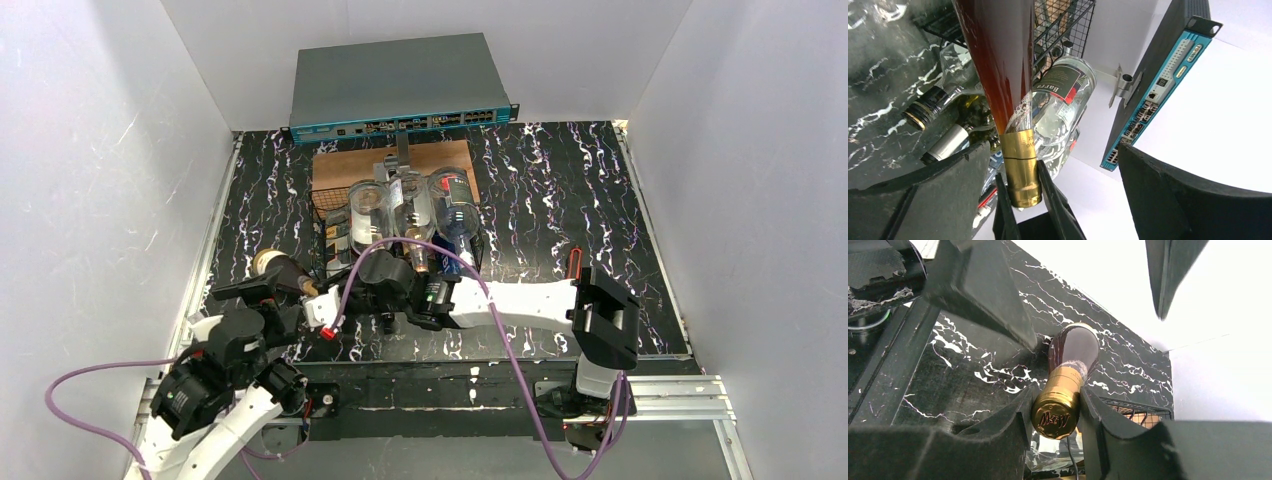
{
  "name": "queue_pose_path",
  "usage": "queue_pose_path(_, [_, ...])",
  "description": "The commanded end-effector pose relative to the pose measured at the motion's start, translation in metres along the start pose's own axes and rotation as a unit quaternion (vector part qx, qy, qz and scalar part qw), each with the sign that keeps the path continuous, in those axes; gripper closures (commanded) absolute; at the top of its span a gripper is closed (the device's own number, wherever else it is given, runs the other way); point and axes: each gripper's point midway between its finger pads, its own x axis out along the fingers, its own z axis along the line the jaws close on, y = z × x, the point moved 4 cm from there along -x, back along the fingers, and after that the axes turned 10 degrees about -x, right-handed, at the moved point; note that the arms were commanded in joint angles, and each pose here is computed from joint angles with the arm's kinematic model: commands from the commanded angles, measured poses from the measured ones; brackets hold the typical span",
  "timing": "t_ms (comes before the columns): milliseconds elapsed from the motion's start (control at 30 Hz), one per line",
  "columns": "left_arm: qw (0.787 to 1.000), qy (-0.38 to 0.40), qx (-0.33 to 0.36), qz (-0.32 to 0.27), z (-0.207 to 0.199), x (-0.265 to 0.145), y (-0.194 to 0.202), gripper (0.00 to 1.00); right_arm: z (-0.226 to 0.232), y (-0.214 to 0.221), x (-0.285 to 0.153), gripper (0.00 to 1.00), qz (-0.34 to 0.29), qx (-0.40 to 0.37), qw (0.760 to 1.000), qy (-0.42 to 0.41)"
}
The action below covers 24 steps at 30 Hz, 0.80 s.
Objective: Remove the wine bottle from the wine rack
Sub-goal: Adjust the wine bottle at the center of the board.
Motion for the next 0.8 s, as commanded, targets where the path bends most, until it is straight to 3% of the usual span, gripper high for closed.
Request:
queue_pose_path(0, [0.994,0.027,0.090,-0.051,-0.013,-0.023,-0.030,0.02,-0.029,-0.021,0.000,0.99,-0.035,0.029,0.999,0.027])
queue_pose_path(100, [0.954,0.069,0.279,-0.085,-0.041,-0.050,-0.048,0.02,-0.035,-0.020,0.000,0.99,-0.035,0.044,0.998,0.028])
queue_pose_path(133, [0.928,0.081,0.352,-0.091,-0.052,-0.057,-0.050,0.02,-0.038,-0.017,0.000,0.99,-0.033,0.052,0.998,0.030])
queue_pose_path(167, [0.880,0.112,0.454,-0.082,-0.069,-0.069,-0.047,0.02,-0.042,-0.015,0.002,0.99,-0.032,0.063,0.997,0.031])
queue_pose_path(200, [0.759,0.193,0.621,-0.032,-0.087,-0.084,-0.032,0.02,-0.048,-0.010,0.006,0.99,-0.029,0.086,0.995,0.030])
queue_pose_path(233, [0.567,0.266,0.780,-0.015,-0.093,-0.093,-0.025,0.02,-0.056,-0.006,0.012,0.99,-0.026,0.112,0.993,0.026])
queue_pose_path(267, [0.508,0.273,0.816,-0.019,-0.094,-0.092,-0.026,0.02,-0.060,-0.008,0.016,0.99,-0.028,0.119,0.992,0.023])
queue_pose_path(300, [0.374,0.286,0.882,-0.006,-0.087,-0.087,-0.022,0.02,-0.067,-0.011,0.020,0.99,-0.030,0.134,0.990,0.024])
queue_pose_path(367, [0.241,0.279,0.929,0.011,-0.070,-0.074,-0.023,0.02,-0.074,-0.007,0.026,0.99,-0.025,0.152,0.988,0.022])
queue_pose_path(400, [0.194,0.274,0.942,0.016,-0.060,-0.069,-0.027,0.02,-0.077,-0.006,0.026,0.99,-0.025,0.156,0.987,0.022])
queue_pose_path(467, [0.154,0.261,0.951,0.067,-0.041,-0.055,-0.026,0.02,-0.079,-0.004,0.026,0.99,-0.026,0.162,0.986,0.017])
queue_pose_path(533, [0.130,0.247,0.957,0.075,-0.028,-0.034,-0.021,0.02,-0.079,-0.004,0.025,0.99,-0.032,0.168,0.985,0.010])
queue_pose_path(767, [0.158,0.303,0.939,0.039,-0.023,-0.022,-0.020,0.02,-0.081,-0.003,0.024,0.99,-0.044,0.184,0.982,-0.002])
